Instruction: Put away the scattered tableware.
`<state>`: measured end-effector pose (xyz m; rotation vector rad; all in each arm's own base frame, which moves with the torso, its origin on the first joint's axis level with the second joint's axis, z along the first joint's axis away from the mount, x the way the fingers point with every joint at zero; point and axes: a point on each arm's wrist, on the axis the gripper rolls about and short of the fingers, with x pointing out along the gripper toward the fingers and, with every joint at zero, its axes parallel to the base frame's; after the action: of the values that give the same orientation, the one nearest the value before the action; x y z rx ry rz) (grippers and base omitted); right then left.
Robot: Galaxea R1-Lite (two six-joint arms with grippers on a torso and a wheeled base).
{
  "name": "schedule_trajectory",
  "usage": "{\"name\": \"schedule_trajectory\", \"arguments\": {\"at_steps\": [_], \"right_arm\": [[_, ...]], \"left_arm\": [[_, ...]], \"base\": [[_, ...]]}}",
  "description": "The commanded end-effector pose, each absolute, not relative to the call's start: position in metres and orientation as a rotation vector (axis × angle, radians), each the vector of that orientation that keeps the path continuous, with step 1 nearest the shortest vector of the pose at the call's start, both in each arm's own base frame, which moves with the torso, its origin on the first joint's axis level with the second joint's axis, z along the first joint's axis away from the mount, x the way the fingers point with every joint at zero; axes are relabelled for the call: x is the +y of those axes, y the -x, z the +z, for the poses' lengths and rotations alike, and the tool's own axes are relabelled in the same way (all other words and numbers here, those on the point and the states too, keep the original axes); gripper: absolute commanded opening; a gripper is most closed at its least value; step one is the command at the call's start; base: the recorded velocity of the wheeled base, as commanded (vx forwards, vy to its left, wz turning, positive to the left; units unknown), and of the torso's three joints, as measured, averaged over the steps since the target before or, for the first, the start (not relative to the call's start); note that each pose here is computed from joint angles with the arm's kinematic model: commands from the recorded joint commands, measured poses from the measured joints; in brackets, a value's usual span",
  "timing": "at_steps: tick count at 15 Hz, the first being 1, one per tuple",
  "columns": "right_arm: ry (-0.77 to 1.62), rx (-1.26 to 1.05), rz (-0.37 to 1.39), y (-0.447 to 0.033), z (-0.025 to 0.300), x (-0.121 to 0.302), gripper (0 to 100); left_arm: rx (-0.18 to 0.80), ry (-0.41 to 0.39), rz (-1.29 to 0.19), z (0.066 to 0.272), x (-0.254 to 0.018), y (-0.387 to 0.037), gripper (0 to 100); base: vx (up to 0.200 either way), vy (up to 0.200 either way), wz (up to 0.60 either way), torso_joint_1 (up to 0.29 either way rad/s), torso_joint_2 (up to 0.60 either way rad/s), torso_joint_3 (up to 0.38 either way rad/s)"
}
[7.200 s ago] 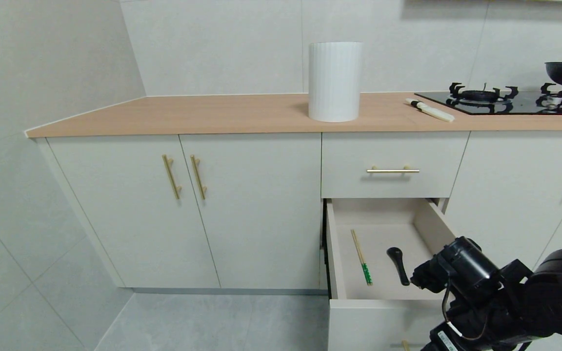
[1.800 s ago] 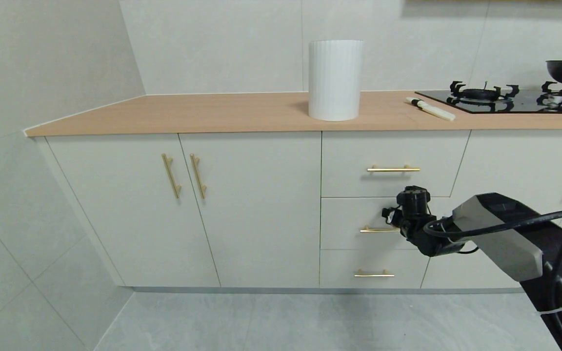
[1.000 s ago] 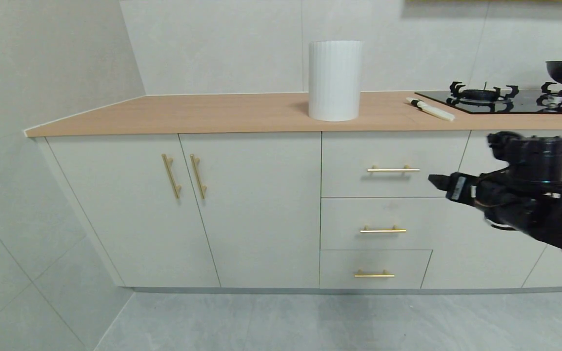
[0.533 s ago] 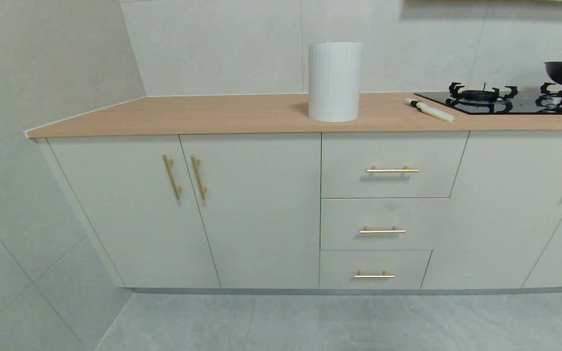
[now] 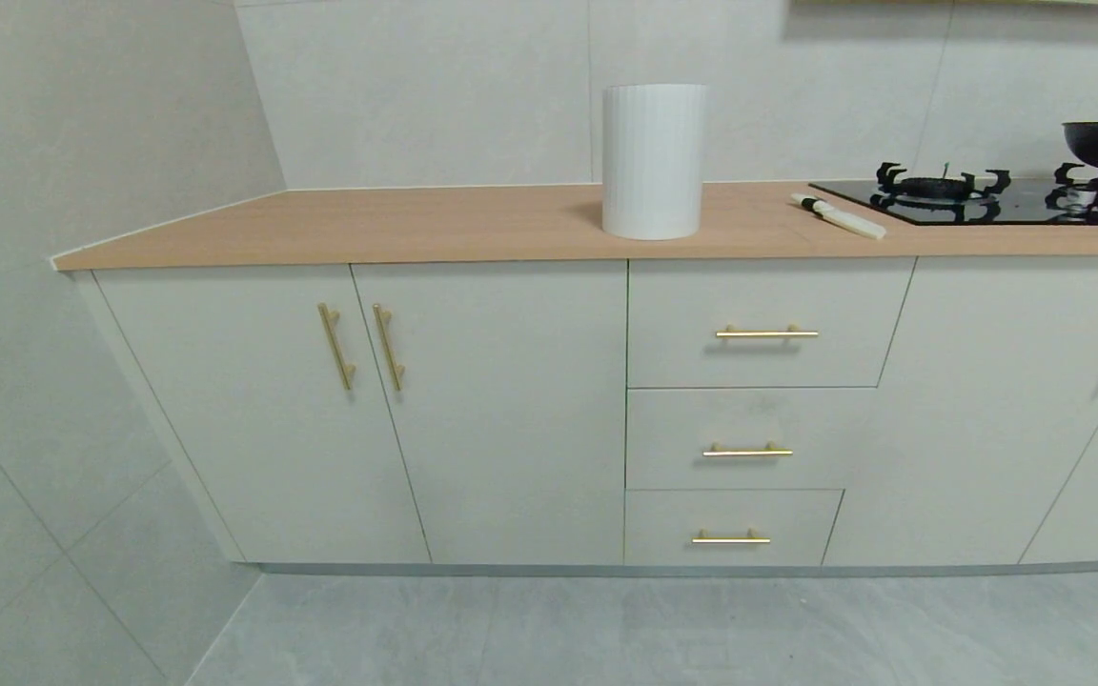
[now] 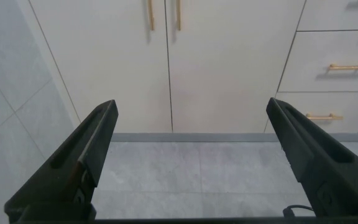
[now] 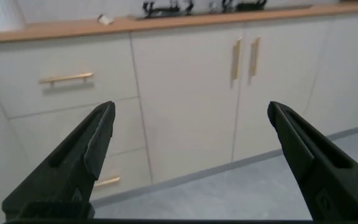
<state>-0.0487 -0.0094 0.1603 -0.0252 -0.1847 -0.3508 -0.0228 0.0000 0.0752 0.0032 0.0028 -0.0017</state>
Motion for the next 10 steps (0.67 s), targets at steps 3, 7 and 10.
{"name": "schedule_trajectory", "arguments": {"at_steps": [3, 7, 10], "right_arm": [[0.037, -0.144, -0.283, 0.042, 0.123, -0.006, 100], [0.058, -0.084, -0.112, 0.023, 0.084, -0.003, 100], [0.052, -0.036, 0.019, 0.023, 0.079, 0.000, 100]], "left_arm": [[0.003, -0.003, -0.002, 0.075, 0.000, 0.023, 100], [0.003, -0.003, -0.002, 0.075, 0.000, 0.023, 100], [0.003, -0.003, -0.002, 0.075, 0.000, 0.023, 100]], "base": [[0.000, 0.000, 0.00, 0.000, 0.00, 0.000], [0.000, 0.000, 0.00, 0.000, 0.00, 0.000], [0.000, 0.000, 0.00, 0.000, 0.00, 0.000]]}}
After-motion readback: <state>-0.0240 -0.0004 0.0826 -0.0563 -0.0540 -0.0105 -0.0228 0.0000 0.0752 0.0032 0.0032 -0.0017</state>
